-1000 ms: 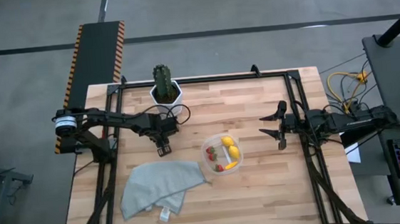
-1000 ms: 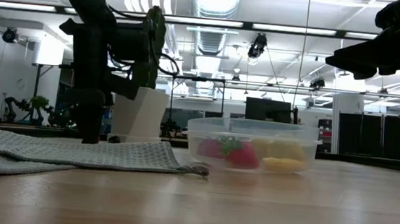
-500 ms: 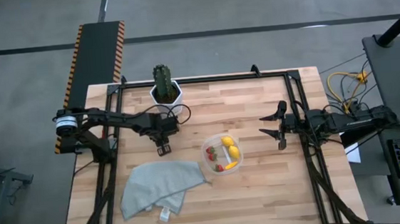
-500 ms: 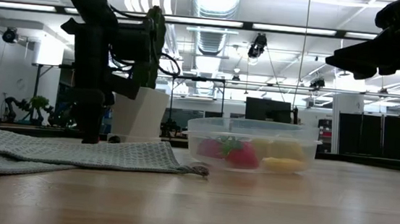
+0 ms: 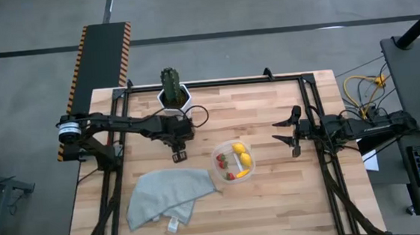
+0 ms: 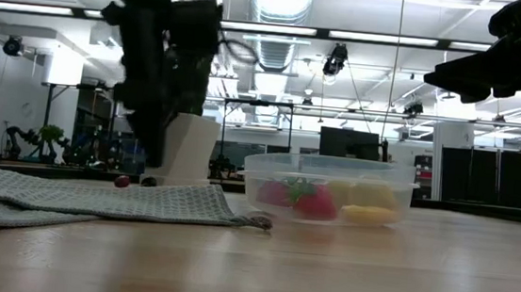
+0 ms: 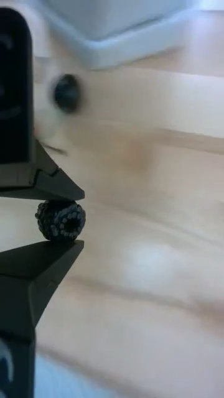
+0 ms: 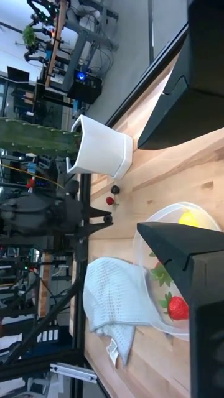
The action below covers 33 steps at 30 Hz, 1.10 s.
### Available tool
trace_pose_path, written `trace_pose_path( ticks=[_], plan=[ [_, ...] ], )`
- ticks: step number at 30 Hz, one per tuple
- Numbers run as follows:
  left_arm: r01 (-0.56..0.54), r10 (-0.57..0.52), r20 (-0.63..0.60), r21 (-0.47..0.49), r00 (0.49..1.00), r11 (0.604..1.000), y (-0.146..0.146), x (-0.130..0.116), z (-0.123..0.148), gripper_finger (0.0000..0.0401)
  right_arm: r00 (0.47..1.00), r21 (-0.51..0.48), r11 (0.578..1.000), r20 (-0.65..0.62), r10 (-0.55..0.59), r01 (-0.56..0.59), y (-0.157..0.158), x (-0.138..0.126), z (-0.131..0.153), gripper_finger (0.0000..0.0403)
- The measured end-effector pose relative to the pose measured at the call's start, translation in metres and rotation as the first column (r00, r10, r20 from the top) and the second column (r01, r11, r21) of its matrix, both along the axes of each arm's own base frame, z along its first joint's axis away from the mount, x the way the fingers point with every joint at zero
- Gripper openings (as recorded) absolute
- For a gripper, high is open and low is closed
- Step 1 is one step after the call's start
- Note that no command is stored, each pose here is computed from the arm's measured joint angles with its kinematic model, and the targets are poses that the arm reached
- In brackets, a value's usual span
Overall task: Pick and placing Produce into tupperware
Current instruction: Put the blackberry into the transparent container
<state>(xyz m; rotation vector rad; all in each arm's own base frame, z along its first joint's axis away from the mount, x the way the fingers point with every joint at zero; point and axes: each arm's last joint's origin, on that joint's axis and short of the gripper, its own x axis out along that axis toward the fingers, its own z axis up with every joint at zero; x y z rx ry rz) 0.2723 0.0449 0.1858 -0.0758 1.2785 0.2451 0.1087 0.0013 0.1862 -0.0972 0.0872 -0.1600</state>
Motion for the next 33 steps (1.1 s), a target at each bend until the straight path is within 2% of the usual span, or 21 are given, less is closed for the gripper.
trace_pose_path(
  ticks=[3,8,16,20,33],
  plan=[
    [0.049,-0.048,0.088,-0.012,0.995,0.999,-0.002,0.013,0.017,0.007,1.0,-0.002,1.0,0.001,0.0,0.0,0.0,0.0,0.0,0.0194],
    [0.161,-0.162,0.213,0.022,0.963,0.987,-0.016,0.033,0.049,0.007,1.0,-0.002,1.0,0.001,0.0,0.0,0.0,0.0,0.0,0.0194],
    [0.317,-0.323,0.447,0.09,0.834,0.944,-0.037,0.059,0.075,0.0069,1.0,-0.002,1.0,0.002,0.001,-0.001,0.0,0.0,0.0,0.0194],
    [0.345,-0.356,0.485,0.117,0.798,0.931,-0.04,0.073,0.066,0.0069,1.0,-0.002,1.0,0.002,0.001,-0.001,0.0,0.0,0.0,0.0194],
    [0.433,-0.453,0.39,0.145,0.801,0.89,-0.04,0.127,0.017,0.0069,1.0,-0.002,1.0,0.001,0.001,-0.001,0.0,0.0,0.0,0.0194]
  ],
)
